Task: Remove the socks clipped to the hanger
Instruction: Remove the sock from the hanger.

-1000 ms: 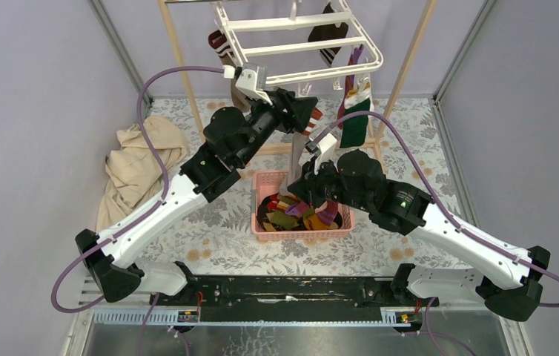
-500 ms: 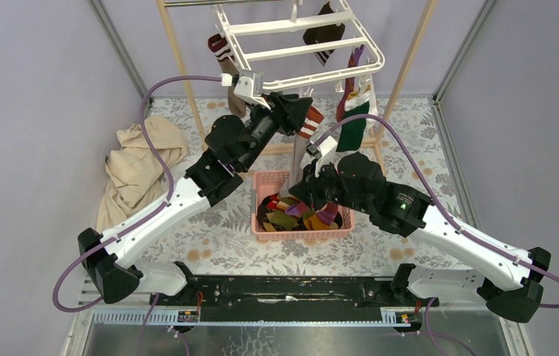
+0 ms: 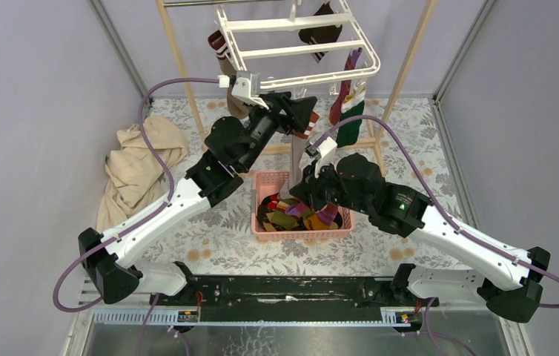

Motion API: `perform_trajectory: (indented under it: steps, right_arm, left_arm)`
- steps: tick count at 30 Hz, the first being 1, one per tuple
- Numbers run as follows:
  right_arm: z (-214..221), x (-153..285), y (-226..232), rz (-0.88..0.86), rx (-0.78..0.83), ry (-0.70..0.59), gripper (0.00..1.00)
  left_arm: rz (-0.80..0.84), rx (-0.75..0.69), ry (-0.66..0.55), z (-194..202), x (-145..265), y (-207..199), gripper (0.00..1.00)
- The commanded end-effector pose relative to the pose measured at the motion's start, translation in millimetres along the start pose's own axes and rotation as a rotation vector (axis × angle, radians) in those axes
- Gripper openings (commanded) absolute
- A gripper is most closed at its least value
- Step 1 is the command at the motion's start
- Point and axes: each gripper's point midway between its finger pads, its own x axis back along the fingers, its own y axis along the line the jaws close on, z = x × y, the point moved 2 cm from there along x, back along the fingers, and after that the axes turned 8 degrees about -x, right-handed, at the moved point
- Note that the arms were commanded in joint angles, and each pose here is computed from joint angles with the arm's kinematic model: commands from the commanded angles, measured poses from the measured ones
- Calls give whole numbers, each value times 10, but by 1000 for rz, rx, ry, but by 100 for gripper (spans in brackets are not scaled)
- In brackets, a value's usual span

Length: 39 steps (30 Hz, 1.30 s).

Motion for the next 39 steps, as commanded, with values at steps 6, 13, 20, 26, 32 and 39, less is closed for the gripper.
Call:
perform_trajectory:
  steps: [6,13,20,26,32,39]
  right_arm:
    - [-17,-19,7,9,6,5,0]
    - [-19,-43,15,10,12,19,0]
    - [-27,-18,17,15,18,25,0]
    - [-12,6,12,17,19,26,0]
    - [31,13,-13,23,18,31,0]
    - [144,15,-115,58,17,38,0]
  left_arm:
    - [-60,-5,-74,-207,-66,68,89]
    - [-115,-22,-73,-202,-115,149,89]
    - [-117,-30,-75,-185,-182,145,86]
    - [-118,-35,-74,-190,-193,144,68]
    - [-112,-46,-67,-204,-188,133,51]
    - [-107,-60,-71,-251,-125,136,34]
